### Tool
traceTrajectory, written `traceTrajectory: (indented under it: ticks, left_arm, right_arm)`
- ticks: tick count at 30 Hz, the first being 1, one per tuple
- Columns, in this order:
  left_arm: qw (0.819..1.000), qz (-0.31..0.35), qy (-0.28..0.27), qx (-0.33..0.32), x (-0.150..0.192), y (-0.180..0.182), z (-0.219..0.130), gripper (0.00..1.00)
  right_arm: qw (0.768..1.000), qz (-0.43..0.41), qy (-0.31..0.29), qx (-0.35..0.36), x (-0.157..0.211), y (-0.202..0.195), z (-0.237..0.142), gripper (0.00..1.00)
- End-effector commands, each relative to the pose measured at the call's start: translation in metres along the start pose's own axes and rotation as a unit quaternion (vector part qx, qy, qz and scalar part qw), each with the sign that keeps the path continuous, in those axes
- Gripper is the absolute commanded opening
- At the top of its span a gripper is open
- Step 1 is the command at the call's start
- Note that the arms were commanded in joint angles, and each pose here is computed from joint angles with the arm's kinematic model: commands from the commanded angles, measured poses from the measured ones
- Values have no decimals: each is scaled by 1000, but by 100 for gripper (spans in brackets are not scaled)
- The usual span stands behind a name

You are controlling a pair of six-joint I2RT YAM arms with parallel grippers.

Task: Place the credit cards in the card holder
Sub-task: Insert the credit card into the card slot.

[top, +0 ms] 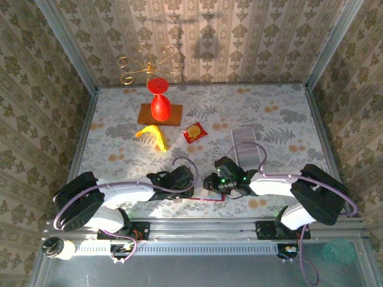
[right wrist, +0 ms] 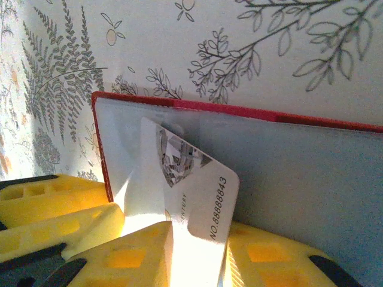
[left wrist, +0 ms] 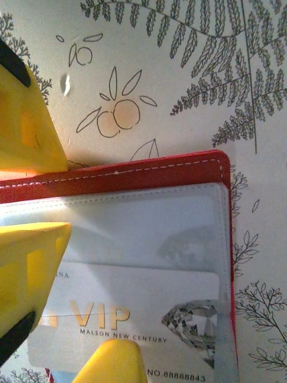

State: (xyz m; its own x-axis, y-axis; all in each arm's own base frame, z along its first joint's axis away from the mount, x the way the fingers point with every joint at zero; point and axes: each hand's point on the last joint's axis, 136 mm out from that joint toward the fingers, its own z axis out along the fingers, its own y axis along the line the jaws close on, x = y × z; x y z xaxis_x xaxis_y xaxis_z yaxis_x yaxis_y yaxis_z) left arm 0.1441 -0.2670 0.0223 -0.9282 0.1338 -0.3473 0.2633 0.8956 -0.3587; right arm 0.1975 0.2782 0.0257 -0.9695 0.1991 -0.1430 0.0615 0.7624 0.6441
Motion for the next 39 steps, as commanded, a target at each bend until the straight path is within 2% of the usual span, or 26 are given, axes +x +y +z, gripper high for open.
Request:
traceTrajectory:
  ticks: [1,7,16,24,33,39]
  left_arm:
    - [1000,-1,16,-8,12,7,1,26]
    - [1000,-2,15,-9,12,8,1,26]
    - [1000,-4,8,-9,11,10,-2,26]
    - [1000,-11,-13,16,4,3,-10,28]
    - [999,-26,-27,25,-1,6,-14,28]
    - [999,-42,-32,12,-4,15,-13,22]
  right_arm:
    - [1000,-20,8,11,1,5,5,26]
    - [999,-28,13,10,2,12,9,26]
    - [999,-35,-6,39,-2,2,-1,29]
    - [997,-49,-19,51,-6,0,-9,32]
    - [995,-58,-24,76,-8,-7,-12,10]
    - [993,-70,-21,88,-10,-5,-10,5]
